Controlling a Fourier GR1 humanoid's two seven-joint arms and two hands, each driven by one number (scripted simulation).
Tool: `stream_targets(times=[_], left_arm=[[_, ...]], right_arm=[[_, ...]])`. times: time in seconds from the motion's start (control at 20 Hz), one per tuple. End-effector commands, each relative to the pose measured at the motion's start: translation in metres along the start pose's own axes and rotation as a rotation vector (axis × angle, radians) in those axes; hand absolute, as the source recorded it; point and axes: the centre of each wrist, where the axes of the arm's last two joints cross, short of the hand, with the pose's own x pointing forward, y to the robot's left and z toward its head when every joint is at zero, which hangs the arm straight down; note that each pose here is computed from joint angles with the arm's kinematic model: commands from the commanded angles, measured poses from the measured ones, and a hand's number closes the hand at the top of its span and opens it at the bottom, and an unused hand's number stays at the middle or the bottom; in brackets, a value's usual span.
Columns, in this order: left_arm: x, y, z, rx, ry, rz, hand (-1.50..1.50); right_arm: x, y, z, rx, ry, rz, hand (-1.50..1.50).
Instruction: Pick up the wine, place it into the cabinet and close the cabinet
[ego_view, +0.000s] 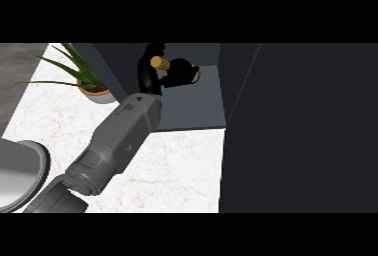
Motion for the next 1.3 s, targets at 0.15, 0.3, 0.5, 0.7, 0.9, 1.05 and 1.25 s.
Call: stream_targets(times=[0.15, 0.3, 0.5, 0.7, 0.9, 1.05, 1.25], left_arm=[[-0.003, 0.034, -0.023, 0.061, 0.014, -0.12, -1.5], [-0.001, 0.012, -0.012, 0.064, 0.017, -0.12, -1.5], [0.006, 0.015, -0.019, 0.092, 0.001, -0.174, -1.5], [-0.011, 0.03, -0.016, 0.08, -0.02, -0.131, -1.5], [0.0, 0.036, -0.025, -0.013, -0.084, -0.103, -1.5], [0.0, 0.03, -0.023, -0.064, -0.117, -0.074, -1.5], [-0.004, 0.016, -0.011, -0.102, -0.15, -0.003, -1.5]], right_arm=[[0.023, -0.001, 0.019, 0.029, -0.047, -0.051, -1.5], [0.03, 0.004, 0.025, 0.036, -0.058, -0.052, -1.5], [0.023, 0.006, 0.023, 0.038, -0.056, -0.06, -1.5], [0.029, 0.004, 0.026, 0.058, -0.058, -0.059, -1.5], [0.022, 0.007, 0.019, 0.019, -0.054, -0.051, -1.5], [0.034, 0.006, 0.027, 0.056, -0.058, -0.052, -1.5], [0.039, 0.01, 0.031, 0.054, -0.044, -0.052, -1.5]])
